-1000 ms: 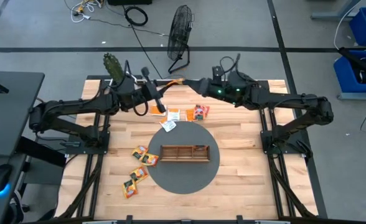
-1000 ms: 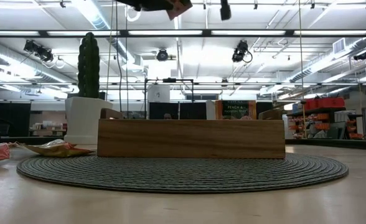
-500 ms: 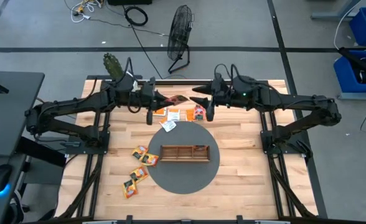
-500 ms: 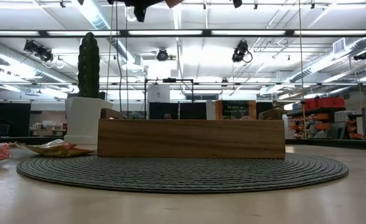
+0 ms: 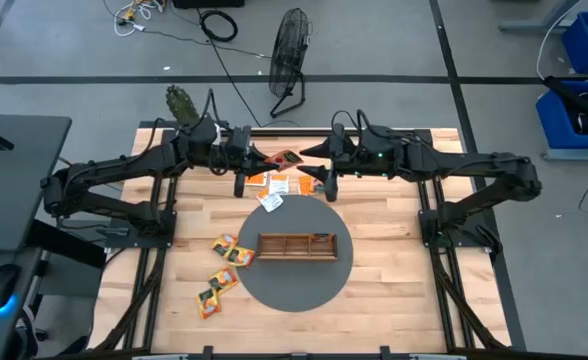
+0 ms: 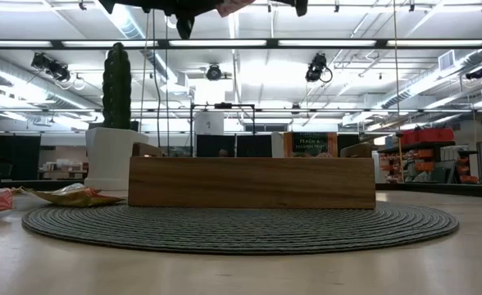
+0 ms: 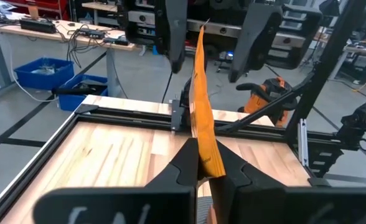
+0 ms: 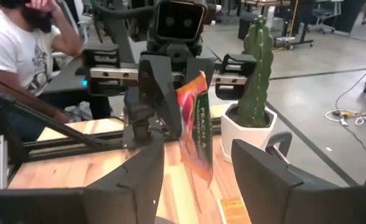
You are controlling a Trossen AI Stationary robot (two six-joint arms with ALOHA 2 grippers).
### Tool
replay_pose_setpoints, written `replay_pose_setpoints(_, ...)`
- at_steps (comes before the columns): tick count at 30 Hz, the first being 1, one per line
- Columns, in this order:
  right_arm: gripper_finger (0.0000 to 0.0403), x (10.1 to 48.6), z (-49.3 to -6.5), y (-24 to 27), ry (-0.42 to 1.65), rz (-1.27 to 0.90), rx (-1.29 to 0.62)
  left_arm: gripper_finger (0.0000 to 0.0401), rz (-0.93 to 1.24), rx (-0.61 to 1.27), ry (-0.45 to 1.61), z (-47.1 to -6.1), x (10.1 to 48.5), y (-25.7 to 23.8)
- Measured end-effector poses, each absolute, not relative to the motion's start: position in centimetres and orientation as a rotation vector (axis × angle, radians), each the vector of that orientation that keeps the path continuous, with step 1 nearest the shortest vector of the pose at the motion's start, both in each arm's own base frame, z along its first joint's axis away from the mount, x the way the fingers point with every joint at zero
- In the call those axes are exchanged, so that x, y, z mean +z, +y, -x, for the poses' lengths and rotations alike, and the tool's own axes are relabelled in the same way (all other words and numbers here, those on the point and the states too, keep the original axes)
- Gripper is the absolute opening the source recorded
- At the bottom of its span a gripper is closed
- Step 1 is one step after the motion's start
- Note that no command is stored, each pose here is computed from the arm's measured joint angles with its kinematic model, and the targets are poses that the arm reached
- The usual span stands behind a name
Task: Pick & Place Tea
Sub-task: Put the red tea bag into the right section of the wooden organizer
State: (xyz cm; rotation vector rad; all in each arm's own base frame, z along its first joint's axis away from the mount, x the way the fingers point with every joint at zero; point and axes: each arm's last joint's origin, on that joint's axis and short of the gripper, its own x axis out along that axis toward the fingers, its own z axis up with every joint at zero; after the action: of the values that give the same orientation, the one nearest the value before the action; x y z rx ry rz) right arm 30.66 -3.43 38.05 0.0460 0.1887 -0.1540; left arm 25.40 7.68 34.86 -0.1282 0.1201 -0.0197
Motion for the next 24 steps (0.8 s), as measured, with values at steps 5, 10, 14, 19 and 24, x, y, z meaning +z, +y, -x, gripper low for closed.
replay_pose_setpoints(5,0.0189,38.1,-30.9,-3.6,0.165,-0.049,-0.156,0.0015,0.13,-0.019,0.125,-25.4,34.8,7.7)
replay_pose_setpoints(10,0.0163,38.3,-31.1,-3.5,0.138,-0.05,-0.146,0.0022,0.131,-0.019,0.129,-25.4,34.8,7.7)
replay_pose_setpoints(14,0.0134,38.1,-31.3,-3.6,0.14,-0.057,-0.145,0.0022,0.135,-0.02,0.128,-25.4,34.8,7.7)
replay_pose_setpoints(19,0.0103,37.4,-32.0,-3.6,0.163,-0.106,-0.125,0.0017,0.145,-0.031,0.129,-25.4,34.8,7.6)
replay_pose_setpoints(24,0.0057,37.3,-32.2,-3.6,0.146,-0.133,-0.128,0.0027,0.168,-0.031,0.132,-25.4,34.7,7.6)
